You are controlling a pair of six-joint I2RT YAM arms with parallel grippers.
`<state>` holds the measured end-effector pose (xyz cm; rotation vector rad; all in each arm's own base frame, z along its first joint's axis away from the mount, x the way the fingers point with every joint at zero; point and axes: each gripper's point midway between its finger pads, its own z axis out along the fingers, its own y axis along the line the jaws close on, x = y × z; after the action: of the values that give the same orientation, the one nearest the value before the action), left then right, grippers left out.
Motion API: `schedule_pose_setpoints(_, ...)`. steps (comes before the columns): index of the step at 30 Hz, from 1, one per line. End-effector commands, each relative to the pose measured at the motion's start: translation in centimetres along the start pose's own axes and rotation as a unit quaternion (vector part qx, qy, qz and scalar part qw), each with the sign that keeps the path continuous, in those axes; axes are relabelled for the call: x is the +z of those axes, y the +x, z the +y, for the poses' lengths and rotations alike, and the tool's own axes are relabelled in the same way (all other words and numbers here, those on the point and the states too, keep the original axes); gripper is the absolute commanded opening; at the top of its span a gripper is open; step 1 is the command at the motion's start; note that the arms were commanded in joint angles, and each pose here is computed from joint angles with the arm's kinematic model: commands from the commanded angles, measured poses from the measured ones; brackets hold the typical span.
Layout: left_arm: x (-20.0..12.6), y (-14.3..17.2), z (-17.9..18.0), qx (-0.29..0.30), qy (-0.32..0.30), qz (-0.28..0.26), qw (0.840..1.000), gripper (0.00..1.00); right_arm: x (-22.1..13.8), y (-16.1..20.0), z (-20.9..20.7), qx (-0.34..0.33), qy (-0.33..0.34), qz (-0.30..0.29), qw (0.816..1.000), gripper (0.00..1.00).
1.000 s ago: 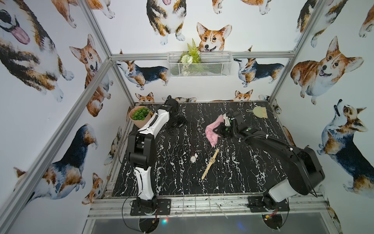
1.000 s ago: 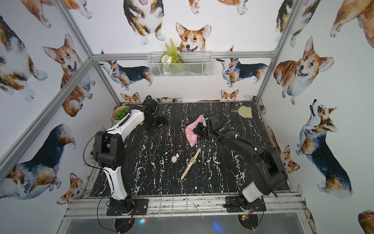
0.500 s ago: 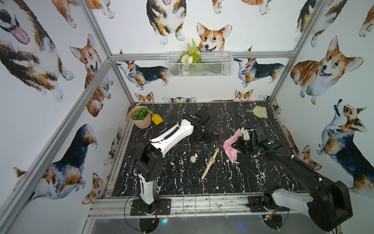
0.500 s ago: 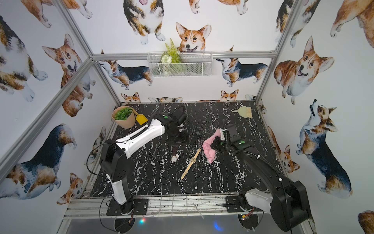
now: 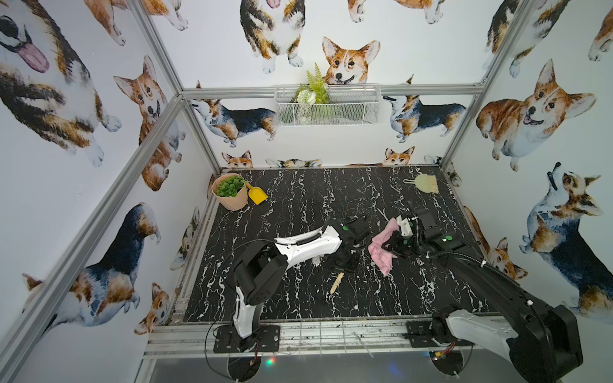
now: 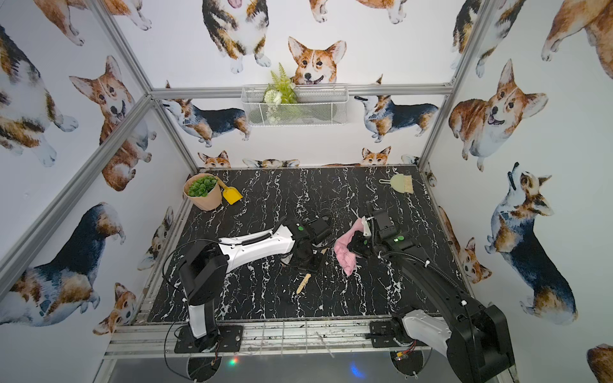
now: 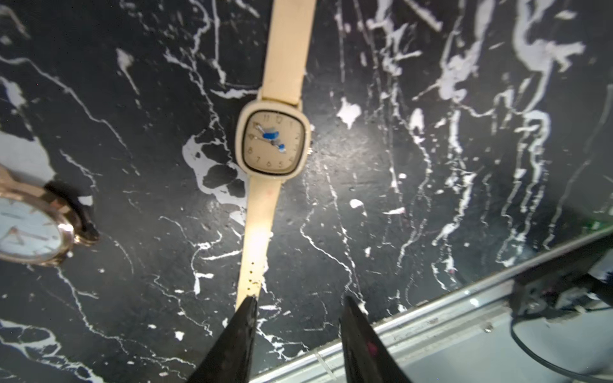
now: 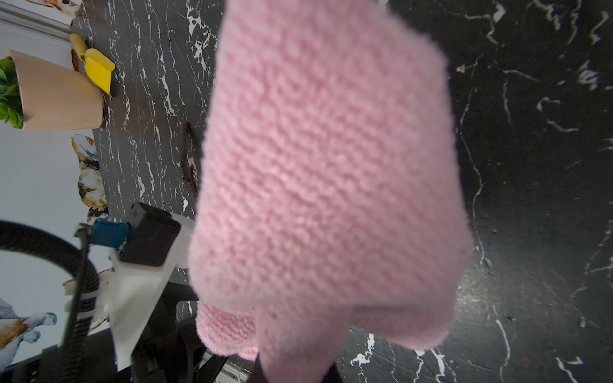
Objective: Wipe the watch dial
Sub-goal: Move the watch to the center of the board.
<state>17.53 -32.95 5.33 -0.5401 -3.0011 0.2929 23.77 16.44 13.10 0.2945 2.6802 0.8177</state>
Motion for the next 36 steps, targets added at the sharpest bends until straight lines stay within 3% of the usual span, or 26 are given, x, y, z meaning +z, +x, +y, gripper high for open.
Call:
schedule_pose_setpoints(1, 1.7, 0.5, 0.8, 0.008, -0.012, 0.009, 1.0, 0.45, 0.2, 0.5, -0.2, 0.001, 0.002, 0.013, 1.0, 0.02)
schedule_pose_setpoints(12, 5.8, 1.5, 5.6, 0.02, -0.104, 0.054, 0.993, 0.48, 0.2, -0.2, 0.6, -0.001, -0.002, 0.002, 1.0, 0.02)
schedule_pose_setpoints(23, 6.0, 0.0, 14.1, 0.003, -0.226, 0.04, 0.973, 0.45, 1.9, 0.2, 1.9, -0.038, 0.02, 0.022, 0.999, 0.02)
schedule_pose_setpoints(30, 3.9, -1.6, 12.6, 0.037, -0.253, -0.023, 0.966, 0.48, 0.6, -1.0, 1.2, -0.027, 0.027, -0.011, 0.999, 0.02)
schedule_pose_setpoints(36, 3.6, -1.5, 9.9, 0.061, -0.26, -0.05, 0.962, 0.51, -4.7, -2.2, -0.7, -0.001, 0.015, -0.091, 0.996, 0.02)
